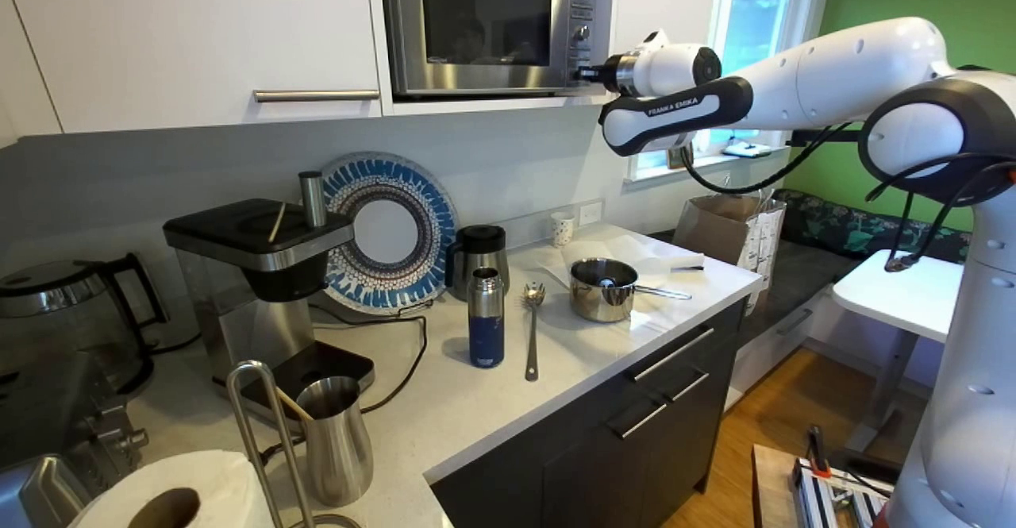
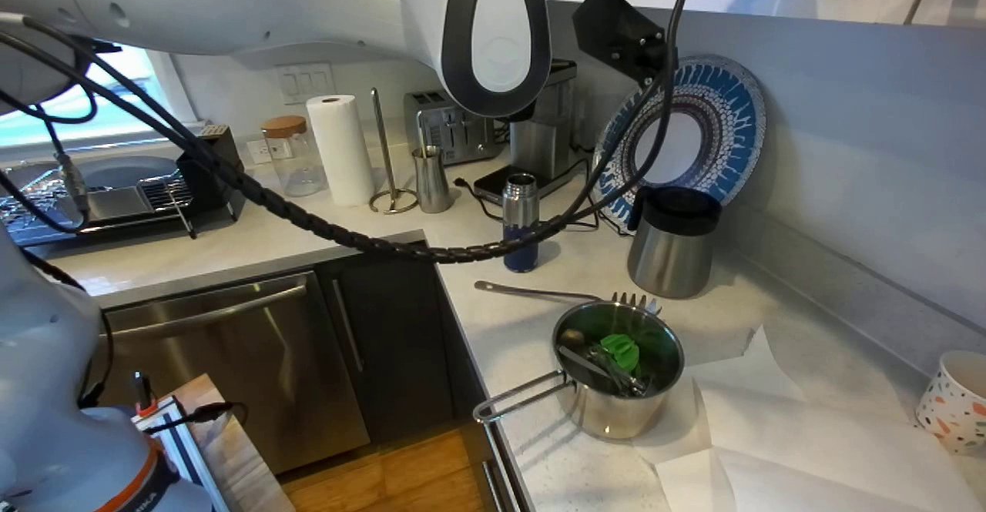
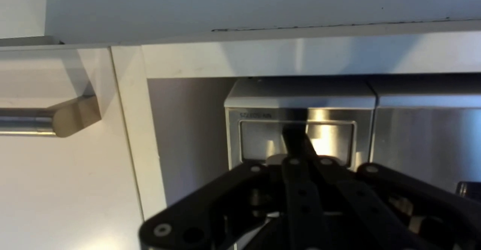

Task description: Open the microwave door by pressing the bottom right button of the microwave

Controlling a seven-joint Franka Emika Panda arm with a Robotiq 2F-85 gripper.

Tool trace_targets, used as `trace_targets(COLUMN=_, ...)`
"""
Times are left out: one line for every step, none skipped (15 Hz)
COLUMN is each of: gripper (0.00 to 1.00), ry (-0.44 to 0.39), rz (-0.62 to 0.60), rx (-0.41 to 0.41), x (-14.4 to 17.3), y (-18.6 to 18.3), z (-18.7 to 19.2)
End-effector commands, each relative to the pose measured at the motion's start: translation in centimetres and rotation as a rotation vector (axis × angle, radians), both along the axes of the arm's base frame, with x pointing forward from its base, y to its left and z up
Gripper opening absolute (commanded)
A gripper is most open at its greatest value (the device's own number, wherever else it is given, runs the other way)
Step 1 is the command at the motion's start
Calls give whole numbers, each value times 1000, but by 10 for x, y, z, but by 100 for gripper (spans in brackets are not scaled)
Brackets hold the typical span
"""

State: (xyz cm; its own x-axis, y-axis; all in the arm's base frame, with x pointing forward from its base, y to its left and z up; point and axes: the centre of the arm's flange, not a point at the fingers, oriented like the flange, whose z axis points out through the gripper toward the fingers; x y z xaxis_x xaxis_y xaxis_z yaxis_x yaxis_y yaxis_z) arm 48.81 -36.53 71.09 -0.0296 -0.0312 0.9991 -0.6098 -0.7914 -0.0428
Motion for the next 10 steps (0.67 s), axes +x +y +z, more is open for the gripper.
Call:
trace_targets(gripper=0, ry=-14, rz=-12, rx=-5, x=13, y=3, z=0)
trace_targets(gripper=0, ry=-6, rz=-4, rx=2, x=16, y=2, z=-1)
trace_targets(gripper=0, ry=-3, rz=-4, rx=0, x=19, y=1, z=-2)
trace_targets(gripper=0, ry=-4, rz=-1, rx=0, x=22, y=0, z=-2)
trace_targets(gripper=0, ry=-6, rz=0, rx=-2, x=24, y=0, z=-3)
trace_targets(gripper=0, ry=-5, rz=4, rx=-1, x=27, y=-1, z=-3)
trace_targets(gripper=0, ry=-7, rz=4, rx=-7, x=31, y=-3, z=-3)
trace_targets(gripper=0, ry=-3, rz=8, rx=-8, x=35, y=-5, z=-3)
trace_targets(gripper=0, ry=-3, rz=14, rx=-14, x=40, y=-7, z=-2)
trace_targets(gripper=0, ry=-5, rz=15, rx=-24, x=46, y=-9, z=-1)
